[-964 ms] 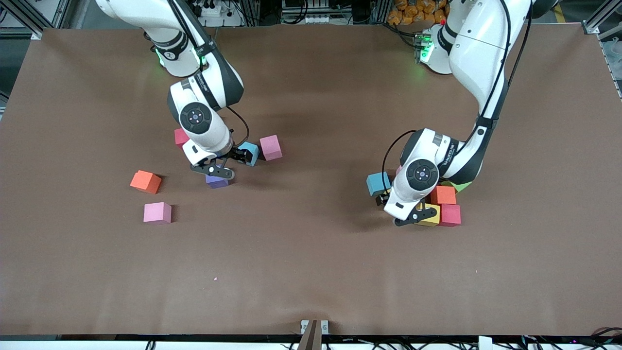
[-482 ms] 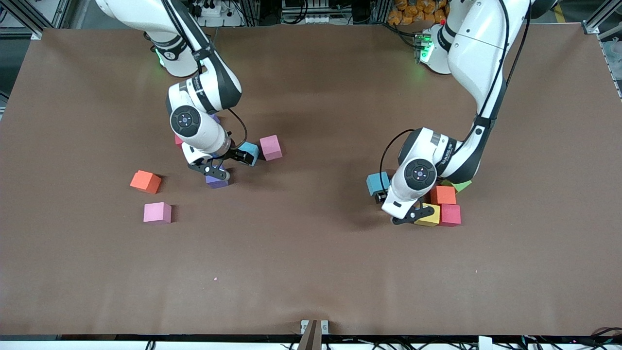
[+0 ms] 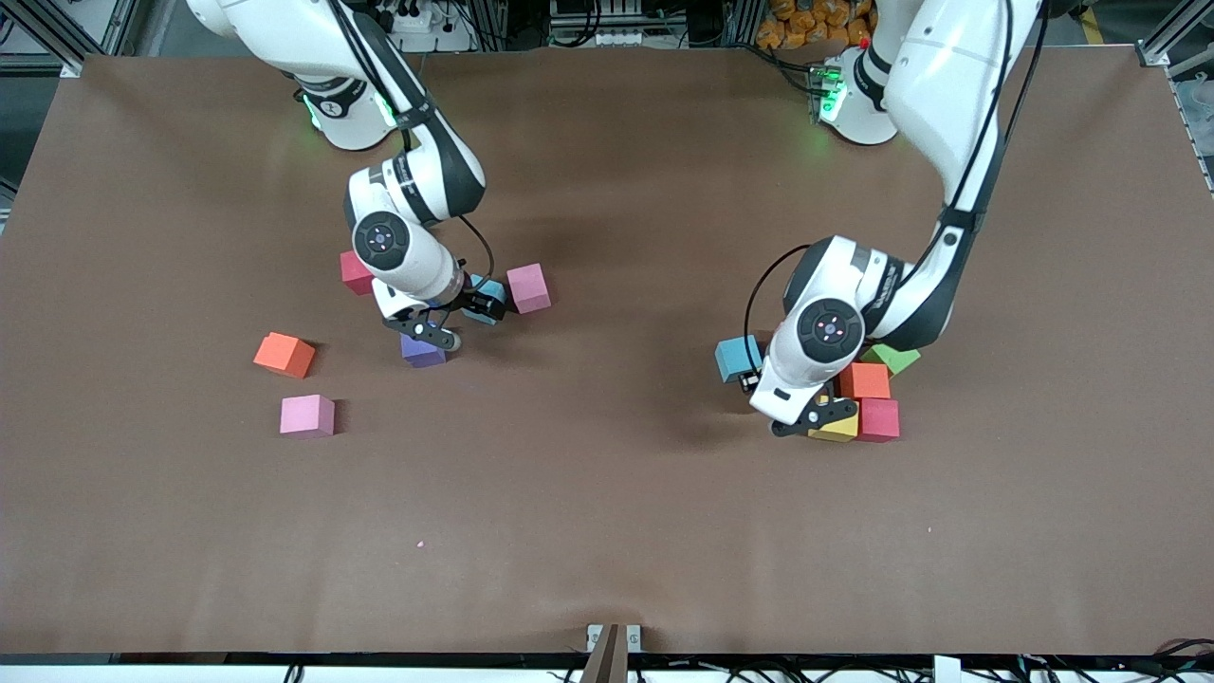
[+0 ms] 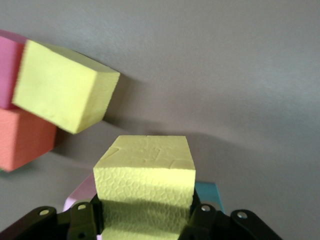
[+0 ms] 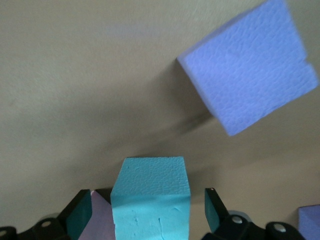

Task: Form number 2 with 11 blocks
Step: 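Place the yellow cube mid-table with the left gripper while the right carries cyan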

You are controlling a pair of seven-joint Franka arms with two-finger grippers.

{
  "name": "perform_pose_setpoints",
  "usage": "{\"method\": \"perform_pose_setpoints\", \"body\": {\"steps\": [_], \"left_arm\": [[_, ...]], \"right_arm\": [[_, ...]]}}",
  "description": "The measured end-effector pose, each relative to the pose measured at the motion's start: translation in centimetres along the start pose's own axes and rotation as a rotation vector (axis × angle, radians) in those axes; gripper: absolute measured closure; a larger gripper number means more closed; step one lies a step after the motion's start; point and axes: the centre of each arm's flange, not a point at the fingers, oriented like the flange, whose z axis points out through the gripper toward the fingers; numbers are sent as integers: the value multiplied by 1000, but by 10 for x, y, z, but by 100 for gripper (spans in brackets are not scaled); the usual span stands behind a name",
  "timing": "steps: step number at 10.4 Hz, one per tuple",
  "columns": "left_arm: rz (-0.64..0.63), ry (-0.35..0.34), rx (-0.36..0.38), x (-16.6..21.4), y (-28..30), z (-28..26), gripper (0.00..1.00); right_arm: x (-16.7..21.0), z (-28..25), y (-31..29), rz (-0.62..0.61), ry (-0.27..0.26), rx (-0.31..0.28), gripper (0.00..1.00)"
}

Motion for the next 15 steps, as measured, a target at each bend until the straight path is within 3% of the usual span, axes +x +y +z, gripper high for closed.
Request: {"method": "perform_pose_setpoints", "body": {"steps": [2,5,8,11,15], "left_arm": [[25,-14,4,-20,4,-48,41],[98,-69,-14,-108,71,-64,41],[160,-118,-22,-201,123,-43,41],[176,-124,-52,-289,156,-16,41],[176,-160,-32,-365,172,30,41]], "right_arm": [[-4,14,1,1,-14,-19,0],[-13,28,6,-3,-29,-42,1],[-19,25,-1,20,-20,-34,43],[-10,-10,3,98,-23,-4,43],[11,-69,30,298,-38,42,43]]}}
